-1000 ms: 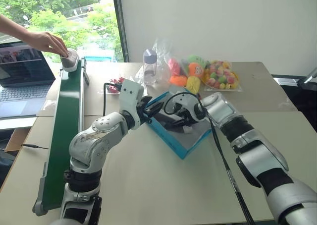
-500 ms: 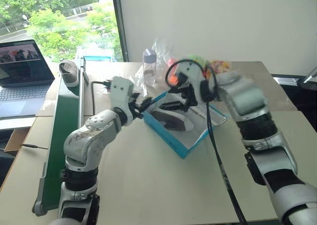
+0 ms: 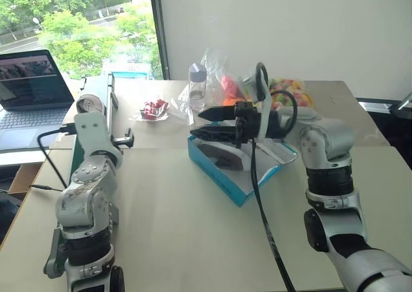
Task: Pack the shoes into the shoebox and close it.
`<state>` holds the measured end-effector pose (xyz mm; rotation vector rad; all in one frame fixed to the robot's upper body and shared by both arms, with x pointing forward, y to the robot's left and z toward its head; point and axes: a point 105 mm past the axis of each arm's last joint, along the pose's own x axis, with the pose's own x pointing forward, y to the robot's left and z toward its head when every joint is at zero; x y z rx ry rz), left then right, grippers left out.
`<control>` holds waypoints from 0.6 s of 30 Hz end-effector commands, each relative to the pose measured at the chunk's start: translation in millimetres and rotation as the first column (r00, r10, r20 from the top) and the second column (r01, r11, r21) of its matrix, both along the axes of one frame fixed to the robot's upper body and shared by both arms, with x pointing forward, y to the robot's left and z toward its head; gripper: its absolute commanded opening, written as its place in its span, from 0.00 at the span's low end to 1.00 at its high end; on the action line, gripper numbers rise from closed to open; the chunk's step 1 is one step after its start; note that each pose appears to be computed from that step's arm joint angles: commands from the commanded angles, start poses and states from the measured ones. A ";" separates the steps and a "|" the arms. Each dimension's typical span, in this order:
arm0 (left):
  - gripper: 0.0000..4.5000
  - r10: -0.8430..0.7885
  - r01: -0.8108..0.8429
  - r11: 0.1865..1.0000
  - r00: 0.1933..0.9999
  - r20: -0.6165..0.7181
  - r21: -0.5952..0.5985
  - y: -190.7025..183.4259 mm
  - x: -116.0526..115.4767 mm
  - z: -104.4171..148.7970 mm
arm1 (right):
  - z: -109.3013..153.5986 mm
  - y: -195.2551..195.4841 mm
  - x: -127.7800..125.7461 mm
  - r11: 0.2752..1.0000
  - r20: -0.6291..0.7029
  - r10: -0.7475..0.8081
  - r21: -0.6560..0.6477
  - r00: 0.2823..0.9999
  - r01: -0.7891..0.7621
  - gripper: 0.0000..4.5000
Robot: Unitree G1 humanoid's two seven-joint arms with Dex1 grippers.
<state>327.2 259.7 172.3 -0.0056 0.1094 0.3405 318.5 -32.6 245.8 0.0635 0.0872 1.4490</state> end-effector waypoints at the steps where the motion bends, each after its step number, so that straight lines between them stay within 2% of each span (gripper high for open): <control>1: 0.99 0.126 -0.127 0.990 0.992 0.020 0.064 22.5 -15.1 10.6 | 2.8 3.7 -1.6 1.000 0.067 0.018 0.008 0.998 -0.018 1.00; 8: 0.99 0.184 -0.185 0.983 0.982 -0.027 -0.009 40.7 -17.5 -9.7 | 0.3 6.8 4.1 1.000 0.091 -0.011 -0.005 0.996 0.011 1.00; 12: 0.99 0.220 -0.230 0.970 0.969 -0.115 -0.080 48.5 -23.3 -39.7 | -1.6 3.5 5.6 0.999 0.091 -0.026 -0.019 0.996 0.028 1.00; 17: 0.99 0.186 -0.204 0.976 0.964 -0.191 -0.080 47.0 -23.6 -62.9 | 0.3 2.0 5.5 0.999 0.100 -0.038 -0.027 0.994 0.041 1.00; 18: 0.93 0.173 -0.195 0.977 0.963 -0.204 -0.091 46.5 -23.4 -68.2 | 1.7 2.0 5.3 0.999 0.104 -0.039 -0.027 0.994 0.042 1.00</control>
